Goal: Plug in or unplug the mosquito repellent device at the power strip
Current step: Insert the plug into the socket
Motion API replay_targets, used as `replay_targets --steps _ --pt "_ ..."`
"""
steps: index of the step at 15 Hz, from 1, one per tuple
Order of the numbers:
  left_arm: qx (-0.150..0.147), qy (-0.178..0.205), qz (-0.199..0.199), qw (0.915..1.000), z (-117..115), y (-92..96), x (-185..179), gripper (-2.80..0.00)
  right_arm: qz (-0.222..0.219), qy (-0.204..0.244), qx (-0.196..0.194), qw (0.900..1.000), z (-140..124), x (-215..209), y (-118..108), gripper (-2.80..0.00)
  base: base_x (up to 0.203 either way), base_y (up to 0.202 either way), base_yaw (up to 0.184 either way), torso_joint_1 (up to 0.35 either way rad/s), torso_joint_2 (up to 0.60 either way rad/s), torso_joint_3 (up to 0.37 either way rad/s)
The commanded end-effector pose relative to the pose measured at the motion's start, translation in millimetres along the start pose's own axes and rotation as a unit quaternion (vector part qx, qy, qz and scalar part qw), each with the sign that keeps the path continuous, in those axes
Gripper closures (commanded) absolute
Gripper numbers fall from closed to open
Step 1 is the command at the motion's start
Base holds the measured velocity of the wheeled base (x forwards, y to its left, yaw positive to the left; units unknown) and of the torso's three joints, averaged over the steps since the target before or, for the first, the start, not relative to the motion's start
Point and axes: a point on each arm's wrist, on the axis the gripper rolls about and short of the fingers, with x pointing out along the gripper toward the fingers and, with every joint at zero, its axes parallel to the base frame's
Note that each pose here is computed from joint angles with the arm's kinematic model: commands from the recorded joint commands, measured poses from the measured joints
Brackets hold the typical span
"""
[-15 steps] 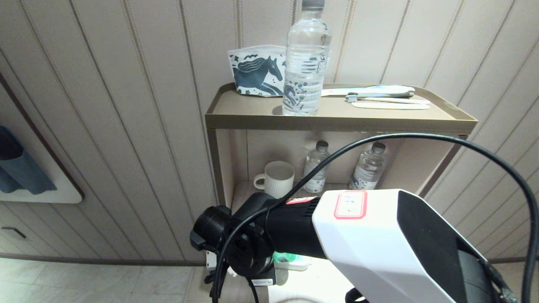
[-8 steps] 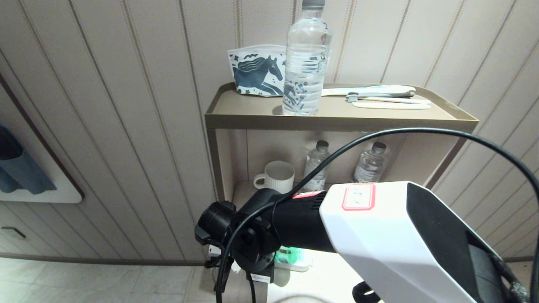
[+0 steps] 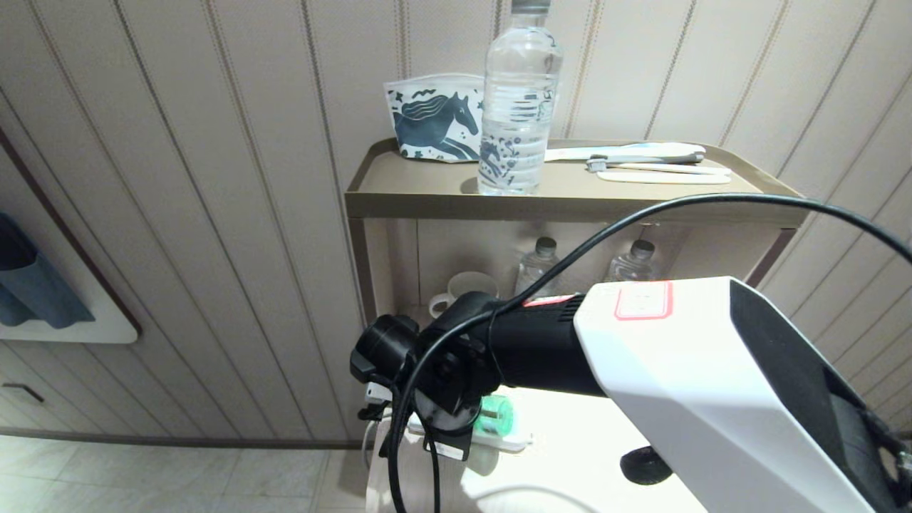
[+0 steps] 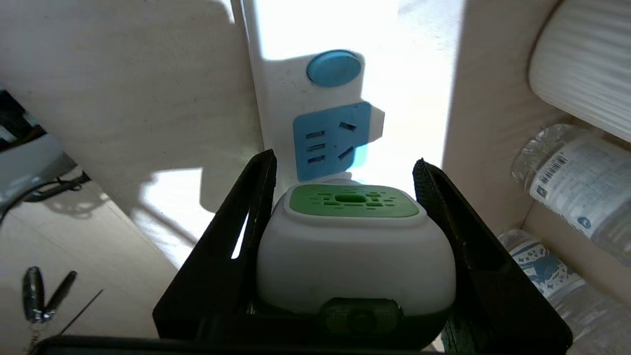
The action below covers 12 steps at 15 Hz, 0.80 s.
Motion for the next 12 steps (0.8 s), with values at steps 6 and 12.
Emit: replay_targets --steps 6,12 --pt "0.0 0.0 0.0 1.0 0.1 0.0 0.0 0.0 0.021 -0.009 0.042 0.999 -10.3 -12.7 -15.7 0.0 0.0 0.0 0.0 0.0 0.0 0.0" --pt "0.0 0.0 -0.001 1.0 0.1 0.0 0.0 0.0 0.047 0.017 0.056 0.997 -12.3 0.9 -7.1 0.0 0.0 0.0 0.0 0.0 0.0 0.0"
